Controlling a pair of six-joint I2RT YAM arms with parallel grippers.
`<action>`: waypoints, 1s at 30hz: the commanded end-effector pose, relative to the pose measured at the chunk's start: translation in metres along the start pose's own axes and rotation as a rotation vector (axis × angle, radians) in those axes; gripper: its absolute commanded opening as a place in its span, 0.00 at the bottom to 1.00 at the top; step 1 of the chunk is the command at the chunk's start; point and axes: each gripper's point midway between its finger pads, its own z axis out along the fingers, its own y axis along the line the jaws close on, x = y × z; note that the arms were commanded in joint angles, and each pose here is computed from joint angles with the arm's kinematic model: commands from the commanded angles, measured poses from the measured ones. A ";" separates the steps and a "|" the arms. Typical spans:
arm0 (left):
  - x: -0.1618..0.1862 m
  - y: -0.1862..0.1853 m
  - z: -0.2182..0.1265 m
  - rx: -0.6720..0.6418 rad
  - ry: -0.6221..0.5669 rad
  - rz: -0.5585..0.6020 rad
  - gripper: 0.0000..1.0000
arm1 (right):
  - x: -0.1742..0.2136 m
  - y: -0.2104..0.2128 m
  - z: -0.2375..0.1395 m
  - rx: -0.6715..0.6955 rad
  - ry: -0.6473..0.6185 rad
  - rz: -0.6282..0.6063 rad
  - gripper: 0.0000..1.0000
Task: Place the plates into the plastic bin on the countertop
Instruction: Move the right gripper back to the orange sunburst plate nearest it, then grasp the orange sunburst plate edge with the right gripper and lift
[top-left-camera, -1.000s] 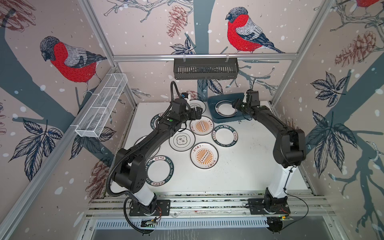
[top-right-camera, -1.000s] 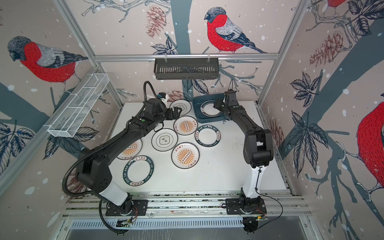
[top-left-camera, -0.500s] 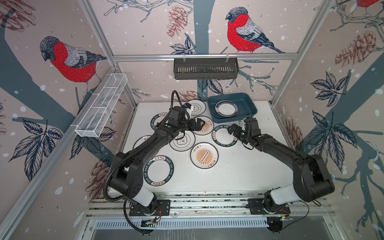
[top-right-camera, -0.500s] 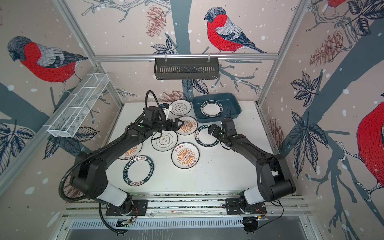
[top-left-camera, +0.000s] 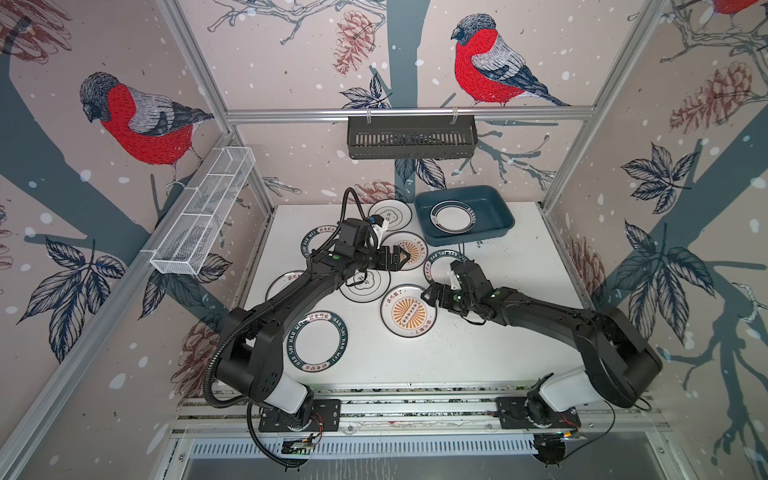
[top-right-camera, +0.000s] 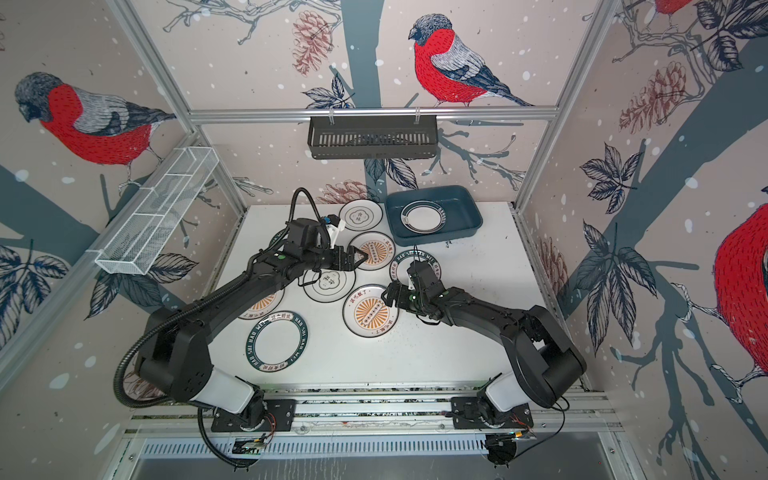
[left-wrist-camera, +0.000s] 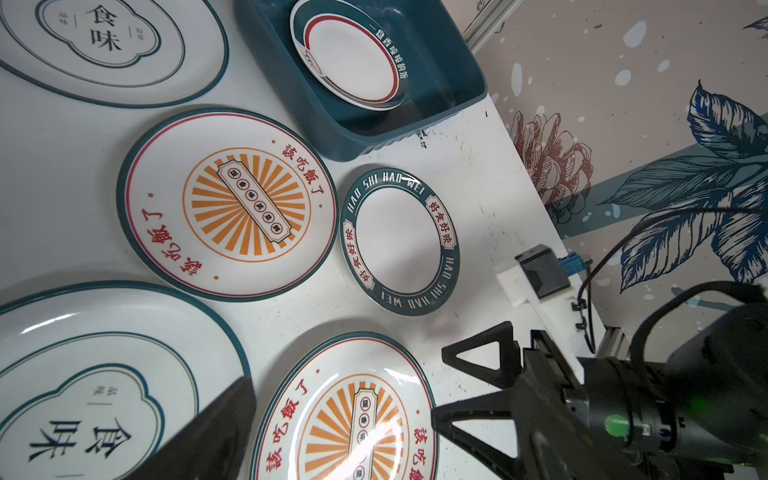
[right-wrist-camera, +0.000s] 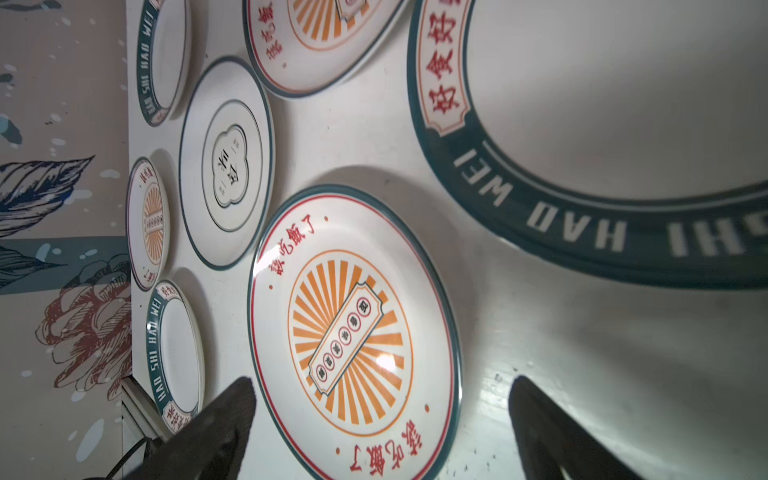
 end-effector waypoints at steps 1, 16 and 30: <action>0.001 -0.002 -0.005 0.016 0.002 0.027 0.96 | 0.008 0.002 0.010 -0.020 0.027 0.007 0.93; 0.000 0.006 -0.012 -0.003 -0.009 0.030 0.96 | 0.042 -0.020 0.029 -0.011 0.102 0.097 0.58; 0.002 0.007 -0.015 -0.010 -0.018 0.022 0.96 | 0.042 -0.028 0.016 -0.102 0.014 0.183 0.12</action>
